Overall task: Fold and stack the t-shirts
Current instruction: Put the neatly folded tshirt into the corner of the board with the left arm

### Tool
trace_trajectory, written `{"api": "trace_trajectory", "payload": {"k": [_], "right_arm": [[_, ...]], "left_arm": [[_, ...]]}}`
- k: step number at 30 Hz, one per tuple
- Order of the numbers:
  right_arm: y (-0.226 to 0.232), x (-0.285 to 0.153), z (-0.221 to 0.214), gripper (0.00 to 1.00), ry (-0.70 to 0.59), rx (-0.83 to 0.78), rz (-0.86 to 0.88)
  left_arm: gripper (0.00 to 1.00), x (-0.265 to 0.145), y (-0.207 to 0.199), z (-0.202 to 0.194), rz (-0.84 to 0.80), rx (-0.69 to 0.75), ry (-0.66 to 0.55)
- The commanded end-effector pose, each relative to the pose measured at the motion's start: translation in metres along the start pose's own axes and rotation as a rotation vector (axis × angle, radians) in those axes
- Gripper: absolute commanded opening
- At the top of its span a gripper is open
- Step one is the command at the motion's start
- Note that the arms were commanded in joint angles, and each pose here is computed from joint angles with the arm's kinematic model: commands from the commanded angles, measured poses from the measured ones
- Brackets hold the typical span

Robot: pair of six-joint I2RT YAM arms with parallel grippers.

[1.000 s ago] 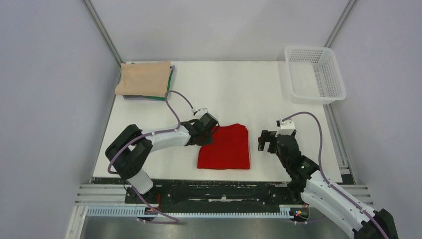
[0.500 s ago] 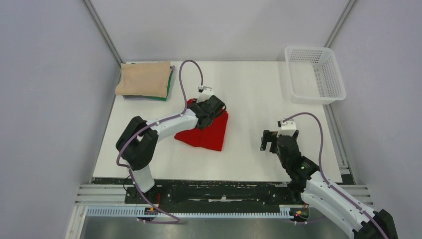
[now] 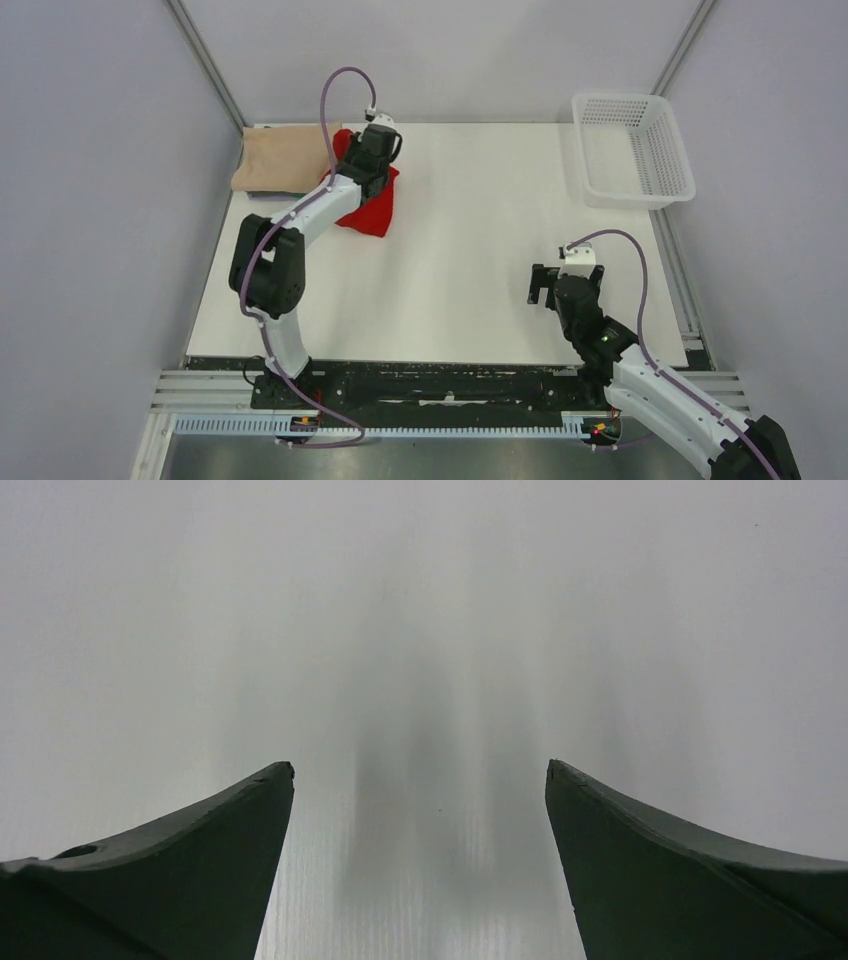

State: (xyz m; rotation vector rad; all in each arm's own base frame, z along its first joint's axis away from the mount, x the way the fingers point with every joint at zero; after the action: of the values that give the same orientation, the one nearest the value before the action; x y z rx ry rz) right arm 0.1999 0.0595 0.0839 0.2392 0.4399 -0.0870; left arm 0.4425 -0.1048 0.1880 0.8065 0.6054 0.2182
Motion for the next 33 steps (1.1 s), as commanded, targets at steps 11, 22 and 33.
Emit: {"api": "trace_trajectory", "payload": {"k": [11, 22, 33], "right_arm": [[-0.007, 0.003, 0.015, 0.98, -0.104, 0.029, -0.070], [-0.009, 0.003, 0.014, 0.98, -0.108, 0.038, -0.083], [-0.010, 0.002, 0.016, 0.98, -0.120, 0.051, -0.081]], "left_arm": [[0.02, 0.063, 0.109, 0.045, 0.032, -0.084, -0.122], [0.02, 0.028, 0.142, 0.063, 0.000, -0.163, -0.194], [0.02, -0.007, 0.174, 0.080, -0.008, -0.249, -0.259]]}}
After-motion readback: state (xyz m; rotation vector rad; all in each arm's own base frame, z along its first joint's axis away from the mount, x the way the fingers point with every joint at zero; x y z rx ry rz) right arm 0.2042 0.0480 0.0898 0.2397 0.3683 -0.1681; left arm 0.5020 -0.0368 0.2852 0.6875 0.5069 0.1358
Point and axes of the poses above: each gripper's point midway between its finger pads, its own x axis out along the fingers, its own y axis along the line the jaws close on, z = x × y, the point moved 4 cm from there along -x, back along the fingers, and after that the axes turned 14 degrees about x, right-handed, at the moved point
